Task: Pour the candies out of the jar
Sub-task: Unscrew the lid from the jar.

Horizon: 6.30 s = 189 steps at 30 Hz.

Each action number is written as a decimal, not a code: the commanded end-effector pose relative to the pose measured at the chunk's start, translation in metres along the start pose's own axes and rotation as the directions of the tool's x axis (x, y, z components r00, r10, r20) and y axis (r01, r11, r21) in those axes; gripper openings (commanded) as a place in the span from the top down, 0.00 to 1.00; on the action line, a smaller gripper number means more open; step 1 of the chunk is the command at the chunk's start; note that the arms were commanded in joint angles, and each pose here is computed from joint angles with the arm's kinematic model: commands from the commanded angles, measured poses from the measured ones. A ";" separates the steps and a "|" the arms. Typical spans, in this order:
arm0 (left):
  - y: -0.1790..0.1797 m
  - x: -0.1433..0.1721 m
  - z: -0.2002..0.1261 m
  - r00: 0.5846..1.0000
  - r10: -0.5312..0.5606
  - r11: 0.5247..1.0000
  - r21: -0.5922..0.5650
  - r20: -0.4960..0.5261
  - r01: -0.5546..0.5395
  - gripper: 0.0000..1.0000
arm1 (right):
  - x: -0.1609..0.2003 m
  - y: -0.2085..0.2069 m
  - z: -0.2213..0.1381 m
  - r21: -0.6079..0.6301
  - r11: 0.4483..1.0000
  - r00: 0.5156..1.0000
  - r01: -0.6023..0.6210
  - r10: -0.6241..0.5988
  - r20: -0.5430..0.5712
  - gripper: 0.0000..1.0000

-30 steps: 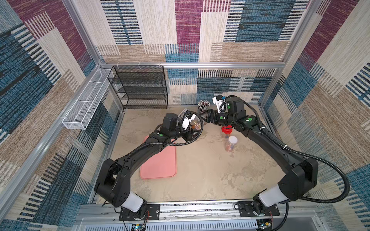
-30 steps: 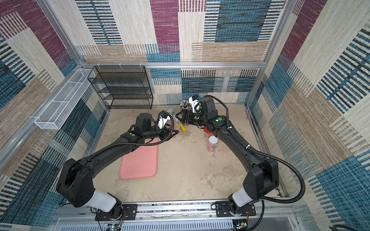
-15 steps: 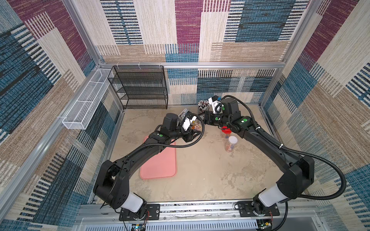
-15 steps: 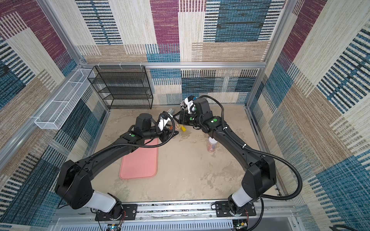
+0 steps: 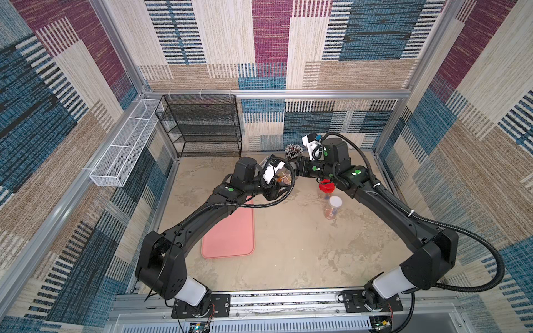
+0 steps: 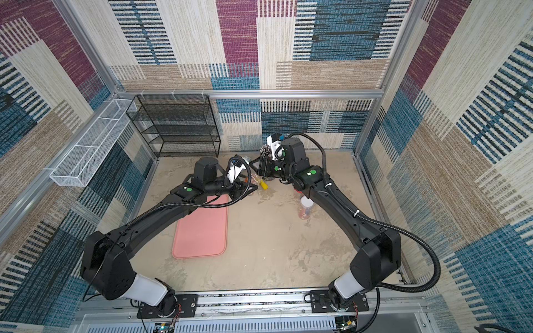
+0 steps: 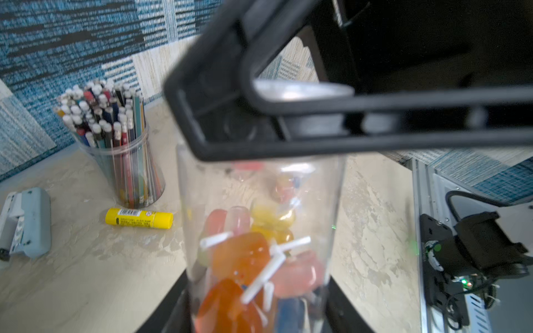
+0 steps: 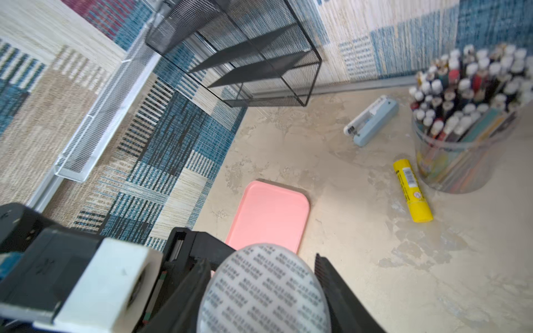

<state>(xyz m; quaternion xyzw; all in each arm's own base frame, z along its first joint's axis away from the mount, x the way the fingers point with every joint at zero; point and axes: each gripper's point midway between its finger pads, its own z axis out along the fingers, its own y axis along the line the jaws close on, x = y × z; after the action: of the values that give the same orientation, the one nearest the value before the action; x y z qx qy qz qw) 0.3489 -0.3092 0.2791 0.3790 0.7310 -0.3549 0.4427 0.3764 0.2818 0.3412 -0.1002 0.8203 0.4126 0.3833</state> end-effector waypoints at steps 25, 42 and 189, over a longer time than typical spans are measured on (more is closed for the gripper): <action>-0.065 -0.051 -0.040 0.999 0.009 0.929 0.368 0.033 -0.020 1.00 | -0.029 0.070 -0.078 -0.315 0.911 0.964 0.265 -0.247 0.098 0.19; -0.001 -0.008 -0.013 0.998 0.047 0.996 -0.076 -0.051 -0.051 1.00 | -0.038 0.008 -0.037 -0.005 1.000 0.991 -0.009 0.009 0.135 0.19; -0.087 -0.075 -0.063 0.993 0.024 0.888 0.454 0.116 -0.074 1.00 | -0.022 0.113 -0.105 -0.453 0.783 0.904 0.427 -0.378 0.198 0.33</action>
<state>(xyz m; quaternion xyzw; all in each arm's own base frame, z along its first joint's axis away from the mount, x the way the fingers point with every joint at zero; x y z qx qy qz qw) 0.2716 -0.3135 0.3844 0.4692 0.5944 -0.5328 0.3778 0.2841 0.2720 0.4551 -0.3373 0.6413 0.5197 0.4527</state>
